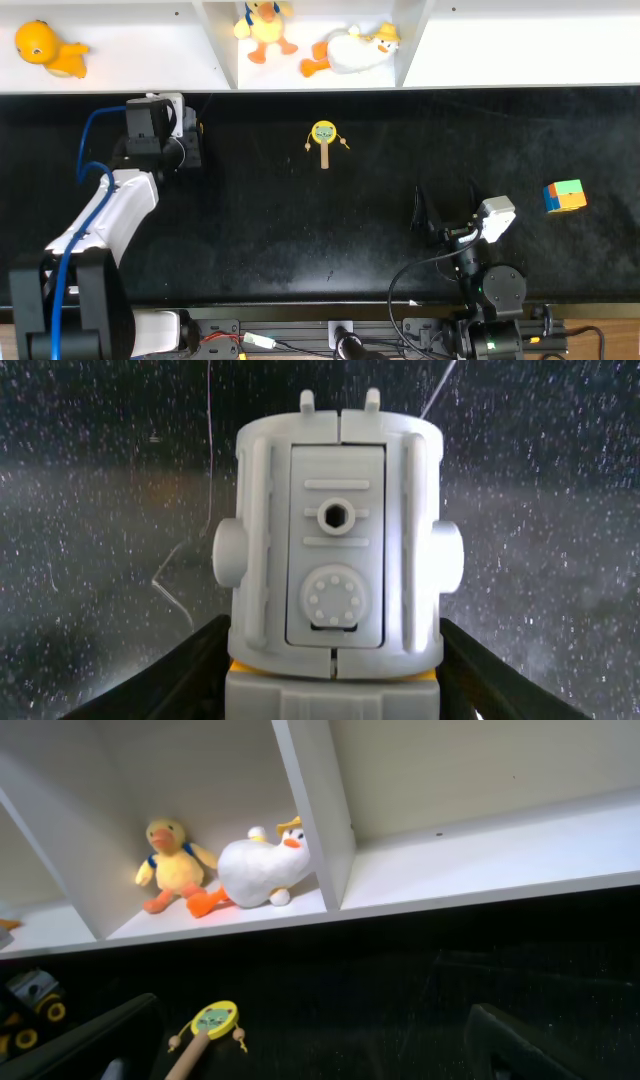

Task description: Store Toys

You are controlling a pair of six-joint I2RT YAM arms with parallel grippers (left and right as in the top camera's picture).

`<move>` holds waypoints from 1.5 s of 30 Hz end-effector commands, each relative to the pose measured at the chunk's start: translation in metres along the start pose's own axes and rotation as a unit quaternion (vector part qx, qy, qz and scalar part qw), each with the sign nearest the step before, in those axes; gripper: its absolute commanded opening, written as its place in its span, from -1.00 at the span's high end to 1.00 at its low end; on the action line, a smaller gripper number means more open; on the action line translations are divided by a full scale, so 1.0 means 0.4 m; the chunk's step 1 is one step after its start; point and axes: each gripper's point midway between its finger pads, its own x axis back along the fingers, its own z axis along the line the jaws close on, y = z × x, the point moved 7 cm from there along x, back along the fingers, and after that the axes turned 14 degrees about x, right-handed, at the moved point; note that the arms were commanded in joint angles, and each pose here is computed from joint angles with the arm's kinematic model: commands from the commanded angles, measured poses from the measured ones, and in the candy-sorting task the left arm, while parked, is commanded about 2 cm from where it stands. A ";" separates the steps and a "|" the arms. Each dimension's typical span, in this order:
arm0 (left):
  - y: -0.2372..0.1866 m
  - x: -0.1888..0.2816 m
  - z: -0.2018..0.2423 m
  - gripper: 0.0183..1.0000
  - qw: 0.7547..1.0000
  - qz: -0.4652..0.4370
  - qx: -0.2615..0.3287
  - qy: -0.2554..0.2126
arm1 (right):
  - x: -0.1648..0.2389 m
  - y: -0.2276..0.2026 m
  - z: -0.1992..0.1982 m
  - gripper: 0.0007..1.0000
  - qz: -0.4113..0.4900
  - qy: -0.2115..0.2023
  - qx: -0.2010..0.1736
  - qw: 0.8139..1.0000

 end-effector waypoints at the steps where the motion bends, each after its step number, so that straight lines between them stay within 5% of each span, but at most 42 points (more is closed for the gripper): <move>1: 0.050 0.059 -0.007 0.57 1.000 -0.014 0.008 -0.001 | -0.001 -0.010 -0.001 -1.00 0.001 -0.003 -0.002 1.000; 11: 0.110 0.206 -0.034 0.96 0.997 -0.075 0.003 -0.024 | -0.001 -0.010 -0.001 -0.99 0.001 -0.003 -0.002 1.000; 31: 0.234 0.101 -0.075 0.97 0.979 -0.199 -0.003 -0.045 | -0.001 -0.010 -0.001 -0.99 0.001 -0.003 -0.002 1.000; 45: 0.278 0.093 -0.080 0.97 0.979 -0.199 -0.001 -0.032 | -0.001 -0.010 -0.001 -0.99 0.001 -0.003 -0.002 1.000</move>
